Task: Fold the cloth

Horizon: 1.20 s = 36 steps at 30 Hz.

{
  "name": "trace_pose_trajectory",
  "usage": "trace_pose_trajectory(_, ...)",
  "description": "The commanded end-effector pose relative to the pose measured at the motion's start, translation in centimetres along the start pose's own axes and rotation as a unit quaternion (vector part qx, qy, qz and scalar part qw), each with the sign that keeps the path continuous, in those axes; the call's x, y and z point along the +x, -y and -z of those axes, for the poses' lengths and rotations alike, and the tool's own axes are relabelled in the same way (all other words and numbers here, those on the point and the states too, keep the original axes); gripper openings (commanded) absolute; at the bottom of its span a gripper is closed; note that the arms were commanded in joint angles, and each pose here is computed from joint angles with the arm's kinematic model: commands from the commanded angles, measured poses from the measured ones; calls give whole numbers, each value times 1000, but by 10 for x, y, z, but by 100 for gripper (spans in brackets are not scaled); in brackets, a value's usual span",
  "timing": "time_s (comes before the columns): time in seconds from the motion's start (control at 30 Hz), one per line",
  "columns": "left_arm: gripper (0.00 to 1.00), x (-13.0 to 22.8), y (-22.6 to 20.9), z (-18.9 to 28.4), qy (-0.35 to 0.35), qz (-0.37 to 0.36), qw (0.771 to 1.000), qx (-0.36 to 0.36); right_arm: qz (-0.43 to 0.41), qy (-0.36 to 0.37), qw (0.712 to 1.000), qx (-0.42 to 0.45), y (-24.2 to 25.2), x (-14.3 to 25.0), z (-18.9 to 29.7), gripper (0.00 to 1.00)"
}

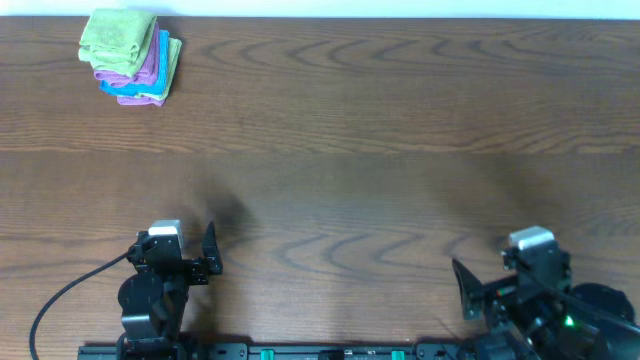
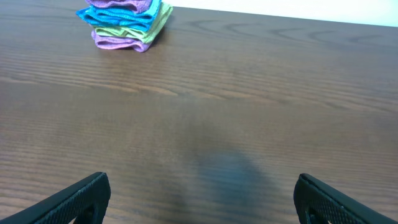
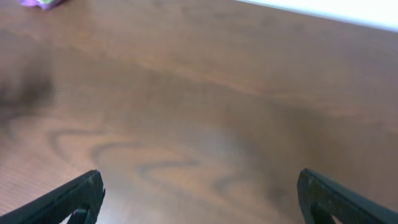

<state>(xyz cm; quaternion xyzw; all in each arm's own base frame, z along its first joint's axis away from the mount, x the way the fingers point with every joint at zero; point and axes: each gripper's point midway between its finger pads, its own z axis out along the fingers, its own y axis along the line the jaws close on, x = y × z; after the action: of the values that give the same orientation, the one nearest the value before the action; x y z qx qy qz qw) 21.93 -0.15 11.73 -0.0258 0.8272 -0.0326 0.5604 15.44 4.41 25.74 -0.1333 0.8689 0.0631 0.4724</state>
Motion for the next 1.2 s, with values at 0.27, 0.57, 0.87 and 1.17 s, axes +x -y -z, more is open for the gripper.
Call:
trace_pose_trajectory(0.27,95,7,-5,-3,-6,-6,1000,-13,39,78,991,102,36,54,-56,99)
trace_pose_trajectory(0.57,96,7,-5,-3,-6,-6,1000,-13,31,18,995,93,37,104,-94,99)
trace_pose_trajectory(0.87,95,7,-5,-3,-6,-6,1000,-13,24,-37,996,78,34,146,-120,99)
trace_pose_trajectory(1.17,96,7,-5,-3,-6,-6,1000,-13,25,-36,996,78,34,146,-120,99)
